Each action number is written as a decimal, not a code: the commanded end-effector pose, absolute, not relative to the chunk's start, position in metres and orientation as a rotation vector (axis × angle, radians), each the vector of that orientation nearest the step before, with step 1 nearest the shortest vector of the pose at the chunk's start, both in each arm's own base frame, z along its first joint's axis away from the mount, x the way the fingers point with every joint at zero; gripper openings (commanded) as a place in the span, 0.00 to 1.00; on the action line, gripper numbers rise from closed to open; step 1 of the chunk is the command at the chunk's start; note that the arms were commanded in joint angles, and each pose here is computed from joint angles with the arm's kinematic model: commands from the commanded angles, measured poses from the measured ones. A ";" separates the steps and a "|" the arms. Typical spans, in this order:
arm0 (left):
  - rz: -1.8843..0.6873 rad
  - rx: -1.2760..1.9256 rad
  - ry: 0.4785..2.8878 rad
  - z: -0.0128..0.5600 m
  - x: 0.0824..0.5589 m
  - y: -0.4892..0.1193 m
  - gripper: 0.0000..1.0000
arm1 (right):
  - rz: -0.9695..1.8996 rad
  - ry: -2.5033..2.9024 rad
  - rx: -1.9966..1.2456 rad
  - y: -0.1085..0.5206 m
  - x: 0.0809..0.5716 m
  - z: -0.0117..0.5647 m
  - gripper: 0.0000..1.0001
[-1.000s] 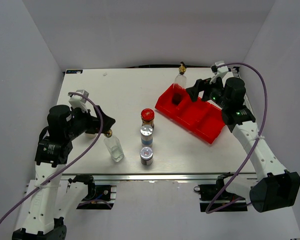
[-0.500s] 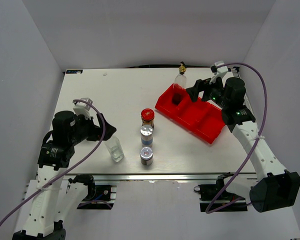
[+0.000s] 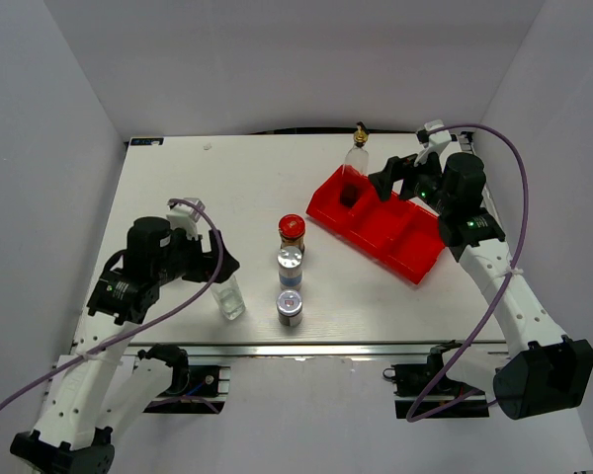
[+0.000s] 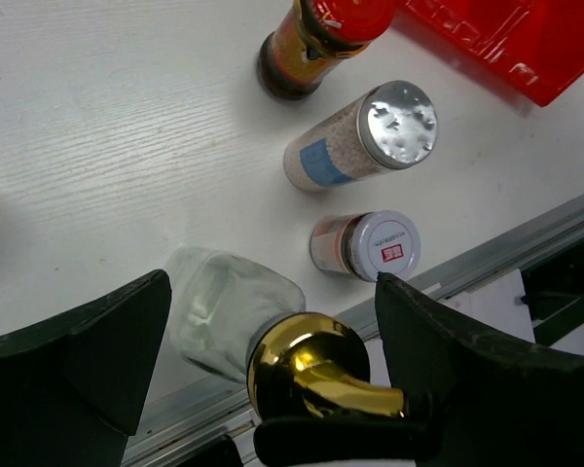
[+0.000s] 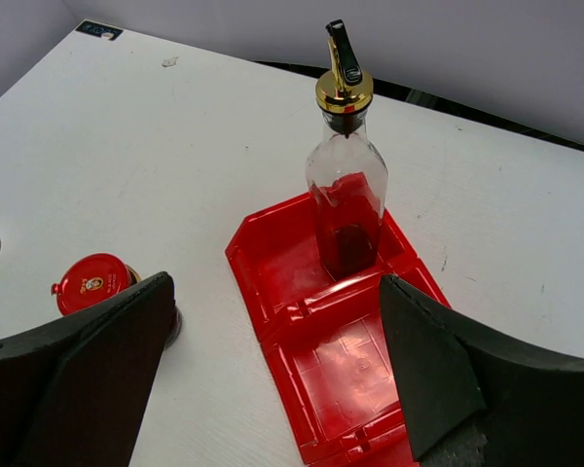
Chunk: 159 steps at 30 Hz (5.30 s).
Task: Organize the condiment bottles
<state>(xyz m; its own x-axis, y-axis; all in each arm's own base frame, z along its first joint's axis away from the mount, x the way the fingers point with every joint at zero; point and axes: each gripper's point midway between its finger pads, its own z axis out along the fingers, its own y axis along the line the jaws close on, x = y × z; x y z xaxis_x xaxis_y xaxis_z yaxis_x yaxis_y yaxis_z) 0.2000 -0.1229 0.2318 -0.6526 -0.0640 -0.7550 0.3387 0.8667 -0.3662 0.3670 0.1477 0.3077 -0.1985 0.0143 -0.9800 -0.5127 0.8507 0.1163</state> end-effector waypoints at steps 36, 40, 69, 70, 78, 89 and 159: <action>-0.261 -0.084 1.937 0.314 0.290 -0.099 0.00 | 0.391 1.657 -0.358 0.131 0.373 0.320 0.89; -0.297 -0.123 1.875 0.339 0.312 -0.108 0.00 | 0.361 1.629 -0.317 0.123 0.369 0.328 0.90; -0.711 0.310 1.562 0.462 0.499 -0.284 0.00 | 0.056 1.690 0.114 0.034 0.388 0.308 0.89; -0.720 0.317 1.560 0.462 0.499 -0.286 0.00 | 0.049 1.695 0.125 0.030 0.390 0.306 0.89; -0.789 0.402 1.586 0.440 0.482 -0.311 0.00 | 0.049 1.707 0.134 0.026 0.393 0.303 0.90; -0.789 0.458 1.613 0.426 0.460 -0.336 0.00 | 0.047 1.719 0.134 0.024 0.392 0.300 0.90; -0.549 0.483 1.735 0.375 0.433 -0.367 0.98 | 0.400 1.726 -0.581 0.130 0.352 0.287 0.89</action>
<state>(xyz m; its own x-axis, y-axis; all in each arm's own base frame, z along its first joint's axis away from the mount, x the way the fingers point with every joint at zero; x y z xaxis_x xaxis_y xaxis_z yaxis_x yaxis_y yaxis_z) 0.4607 -0.3862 0.2920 -0.3319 0.1331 -0.9339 0.5713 0.8161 -0.0867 0.3781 0.0862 0.2645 -0.2718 -0.0557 -0.9607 -0.3533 0.9344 0.0458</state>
